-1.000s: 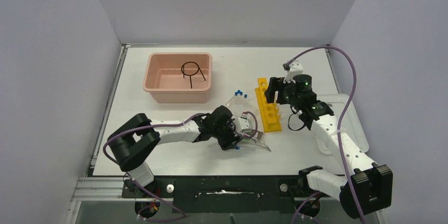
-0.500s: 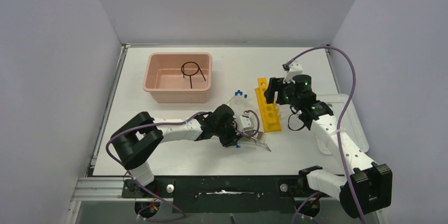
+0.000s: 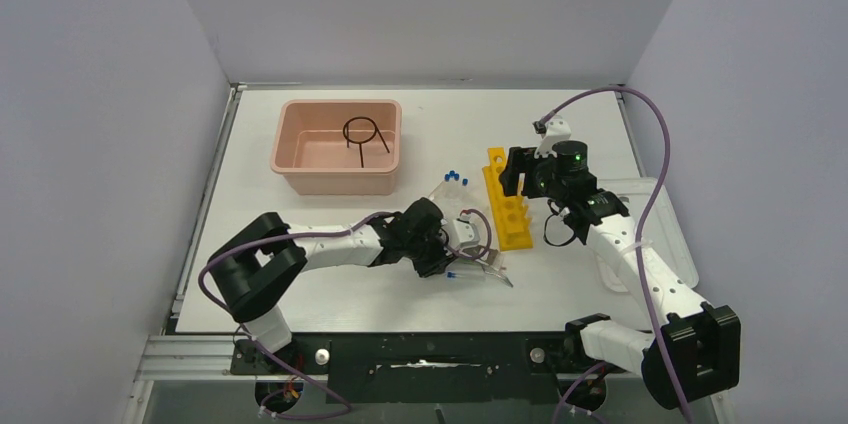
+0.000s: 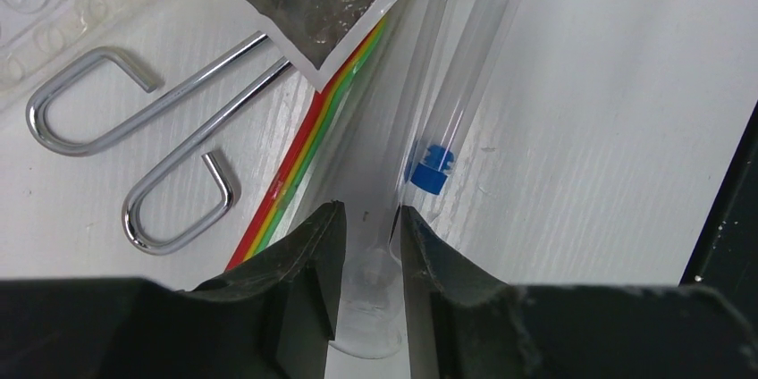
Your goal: Organize the chemistry lab equipment
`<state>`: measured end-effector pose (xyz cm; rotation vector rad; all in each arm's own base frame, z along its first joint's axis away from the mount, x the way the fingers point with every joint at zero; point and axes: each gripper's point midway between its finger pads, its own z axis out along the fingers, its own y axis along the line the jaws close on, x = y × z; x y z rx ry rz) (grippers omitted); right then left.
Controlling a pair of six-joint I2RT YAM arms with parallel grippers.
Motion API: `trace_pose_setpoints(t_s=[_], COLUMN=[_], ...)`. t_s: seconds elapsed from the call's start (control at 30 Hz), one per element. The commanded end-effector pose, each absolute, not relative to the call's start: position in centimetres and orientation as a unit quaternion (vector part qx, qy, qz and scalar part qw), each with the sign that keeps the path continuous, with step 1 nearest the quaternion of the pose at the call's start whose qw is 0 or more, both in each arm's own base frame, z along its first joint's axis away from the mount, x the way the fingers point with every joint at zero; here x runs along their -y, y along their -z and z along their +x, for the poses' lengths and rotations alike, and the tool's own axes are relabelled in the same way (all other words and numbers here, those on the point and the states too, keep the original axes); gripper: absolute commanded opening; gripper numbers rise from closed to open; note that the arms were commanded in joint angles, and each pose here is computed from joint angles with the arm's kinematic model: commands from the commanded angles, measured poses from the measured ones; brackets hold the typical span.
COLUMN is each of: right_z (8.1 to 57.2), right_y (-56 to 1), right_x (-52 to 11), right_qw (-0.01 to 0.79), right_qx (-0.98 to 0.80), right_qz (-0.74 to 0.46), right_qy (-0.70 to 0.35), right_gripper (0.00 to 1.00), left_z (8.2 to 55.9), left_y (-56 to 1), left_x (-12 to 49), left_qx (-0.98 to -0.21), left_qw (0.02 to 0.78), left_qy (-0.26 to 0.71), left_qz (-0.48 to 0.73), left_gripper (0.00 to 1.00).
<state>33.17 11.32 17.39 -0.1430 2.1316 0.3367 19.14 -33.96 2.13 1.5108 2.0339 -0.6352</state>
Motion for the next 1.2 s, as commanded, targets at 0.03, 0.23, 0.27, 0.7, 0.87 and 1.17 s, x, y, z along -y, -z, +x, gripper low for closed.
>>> trace_pose_setpoints(t_s=[0.03,0.23,0.27,0.7,0.87,1.17], right_z=[34.3,34.3,34.3,34.3,34.0,33.7], right_y=[-19.5,-19.4,-19.4,-19.0,-18.8,-18.9], right_x=[-11.8,-11.8,-11.8,-12.1,-12.0,-11.8], right_qw=[0.501,0.500,0.500,0.496,0.496,0.498], right_qx=[-0.850,-0.851,-0.851,-0.851,-0.852,-0.851], right_qz=[-0.058,-0.058,-0.057,-0.059,-0.056,-0.055], right_qy=[-0.150,-0.151,-0.152,-0.160,-0.159,-0.158], right_gripper=[0.73,0.73,0.73,0.73,0.73,0.73], left_z=[19.5,19.8,19.8,20.0,19.5,18.8], left_y=[-3.5,-5.3,-5.7,-6.2,-5.8,-2.1], left_x=[33.0,33.1,33.1,32.7,33.4,32.8], left_qx=[-0.754,-0.753,-0.752,-0.758,-0.747,-0.764], left_qw=[0.263,0.276,0.277,0.275,0.265,0.199], left_qy=[0.209,0.208,0.207,0.195,0.215,0.199], left_qz=[0.564,0.561,0.561,0.559,0.571,0.581], left_gripper=[0.23,0.24,0.24,0.32,0.37,0.40])
